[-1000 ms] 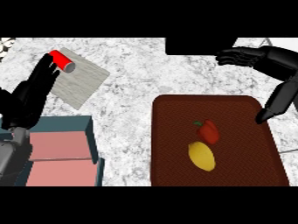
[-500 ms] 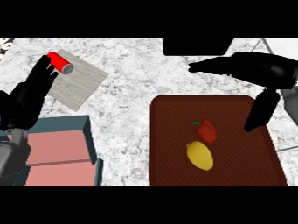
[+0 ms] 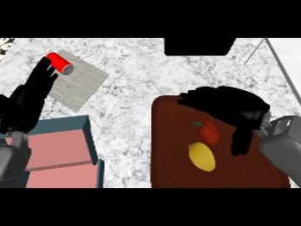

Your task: Pick the bell pepper from the tray and place it in the tiered shelf

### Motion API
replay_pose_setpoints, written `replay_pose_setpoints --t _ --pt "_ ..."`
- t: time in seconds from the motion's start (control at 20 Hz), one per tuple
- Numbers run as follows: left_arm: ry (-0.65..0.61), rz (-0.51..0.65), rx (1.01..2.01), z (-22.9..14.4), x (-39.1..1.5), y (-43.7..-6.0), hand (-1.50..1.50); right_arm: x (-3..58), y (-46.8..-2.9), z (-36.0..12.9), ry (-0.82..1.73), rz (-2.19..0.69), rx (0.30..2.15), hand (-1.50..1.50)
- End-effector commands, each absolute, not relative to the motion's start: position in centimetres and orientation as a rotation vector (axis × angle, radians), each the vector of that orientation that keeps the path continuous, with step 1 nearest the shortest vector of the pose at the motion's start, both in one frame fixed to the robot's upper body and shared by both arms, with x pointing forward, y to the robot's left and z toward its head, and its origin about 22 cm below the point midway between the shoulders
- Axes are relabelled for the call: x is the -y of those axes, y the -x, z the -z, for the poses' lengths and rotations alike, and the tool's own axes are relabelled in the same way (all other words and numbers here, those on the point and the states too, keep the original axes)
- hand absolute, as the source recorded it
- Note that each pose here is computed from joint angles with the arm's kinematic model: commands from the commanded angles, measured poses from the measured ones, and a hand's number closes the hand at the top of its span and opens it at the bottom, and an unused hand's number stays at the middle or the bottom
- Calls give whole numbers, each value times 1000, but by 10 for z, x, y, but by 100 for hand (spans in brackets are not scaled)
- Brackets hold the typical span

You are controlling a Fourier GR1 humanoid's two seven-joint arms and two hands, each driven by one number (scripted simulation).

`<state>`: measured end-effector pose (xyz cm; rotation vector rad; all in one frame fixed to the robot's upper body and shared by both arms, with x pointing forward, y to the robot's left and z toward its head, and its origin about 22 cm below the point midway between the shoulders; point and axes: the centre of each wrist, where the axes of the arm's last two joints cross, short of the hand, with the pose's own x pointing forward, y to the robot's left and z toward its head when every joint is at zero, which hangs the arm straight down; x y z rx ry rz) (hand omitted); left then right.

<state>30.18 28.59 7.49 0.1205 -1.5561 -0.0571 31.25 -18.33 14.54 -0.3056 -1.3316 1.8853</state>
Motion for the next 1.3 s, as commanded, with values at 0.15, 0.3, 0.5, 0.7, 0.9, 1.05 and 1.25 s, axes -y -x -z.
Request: replay_pose_setpoints --t 0.15,0.3,0.5,0.7,0.9,1.05,1.25 --pt "-89 41 1544 -64 -276 -301 0 173 -290 -109 507 -1975 1223 -150" --pt "-88 62 1525 -71 -265 -317 0 188 -300 -132 527 -1991 1205 -150" --pt "-82 51 1534 -81 -271 -298 0 181 -282 -92 545 -2026 1145 -150" --pt "-78 53 1524 -48 -290 -284 0 192 -278 -110 544 -2012 1156 -150" --pt "-91 31 1528 -70 -280 -292 0 195 -278 -86 567 -2024 1120 -150" --pt "-116 45 1549 -82 -270 -300 0 185 -283 -68 559 -1997 1145 -150" --pt "-81 42 1529 -70 -277 -311 0 198 -297 -69 536 -1976 1184 -150"
